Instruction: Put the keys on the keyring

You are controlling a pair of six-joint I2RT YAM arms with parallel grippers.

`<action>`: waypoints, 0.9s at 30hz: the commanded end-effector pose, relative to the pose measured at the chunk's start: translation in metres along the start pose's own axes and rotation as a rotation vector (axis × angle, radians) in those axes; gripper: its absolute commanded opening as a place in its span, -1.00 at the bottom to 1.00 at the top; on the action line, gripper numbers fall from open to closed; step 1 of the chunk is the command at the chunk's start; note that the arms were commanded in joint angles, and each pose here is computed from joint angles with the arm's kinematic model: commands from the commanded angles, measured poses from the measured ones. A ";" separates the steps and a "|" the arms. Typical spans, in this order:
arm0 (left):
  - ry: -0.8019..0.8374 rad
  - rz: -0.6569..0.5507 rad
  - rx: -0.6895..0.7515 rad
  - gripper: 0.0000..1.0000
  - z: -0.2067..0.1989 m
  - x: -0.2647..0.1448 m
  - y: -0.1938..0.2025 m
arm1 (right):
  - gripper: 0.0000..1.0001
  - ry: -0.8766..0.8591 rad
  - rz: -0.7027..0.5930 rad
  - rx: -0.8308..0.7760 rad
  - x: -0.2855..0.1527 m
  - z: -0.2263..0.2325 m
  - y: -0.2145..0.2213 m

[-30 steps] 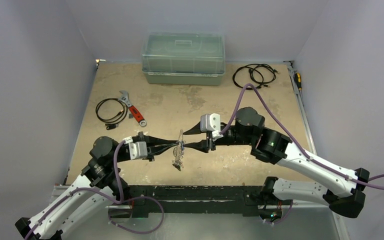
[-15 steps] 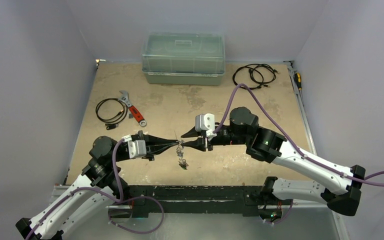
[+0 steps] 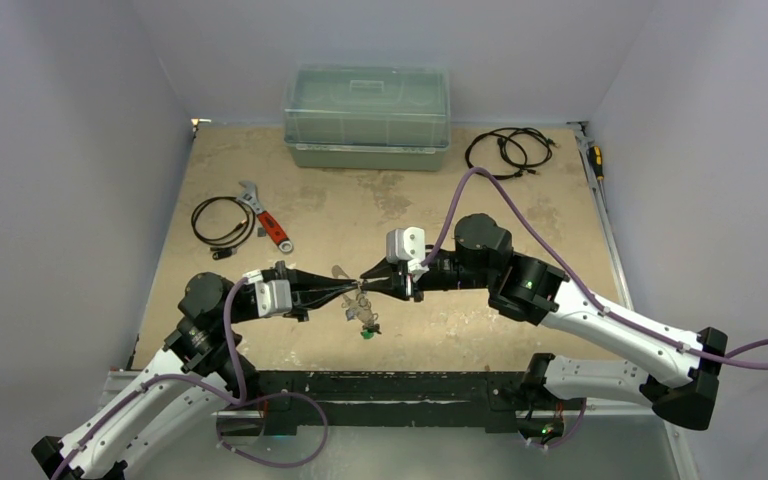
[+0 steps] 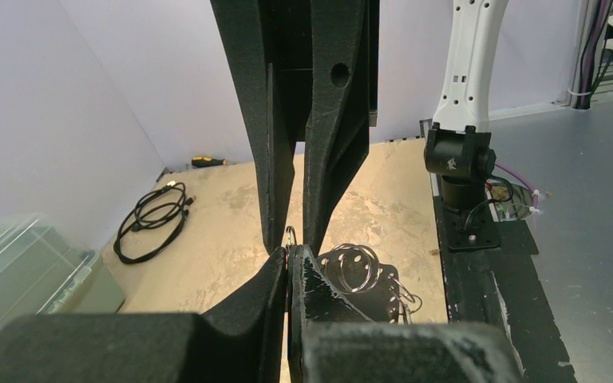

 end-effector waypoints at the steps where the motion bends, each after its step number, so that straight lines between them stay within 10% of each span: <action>1: 0.000 -0.067 0.043 -1.00 0.001 0.001 -0.018 | -0.50 0.024 -0.038 -0.021 -0.004 -0.002 -0.010; 27: 0.010 -0.105 0.042 -1.00 -0.001 0.000 -0.024 | -1.00 0.027 -0.047 -0.025 -0.006 -0.001 -0.011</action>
Point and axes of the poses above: each gripper's point midway between its finger pads, its own x axis out along the fingers, its own z axis along the line the jaws close on, y = z × x, the point moved 5 cm from there along -x, back along the fingers, and after that the axes turned 5 degrees about -x, right-handed, at the moved point
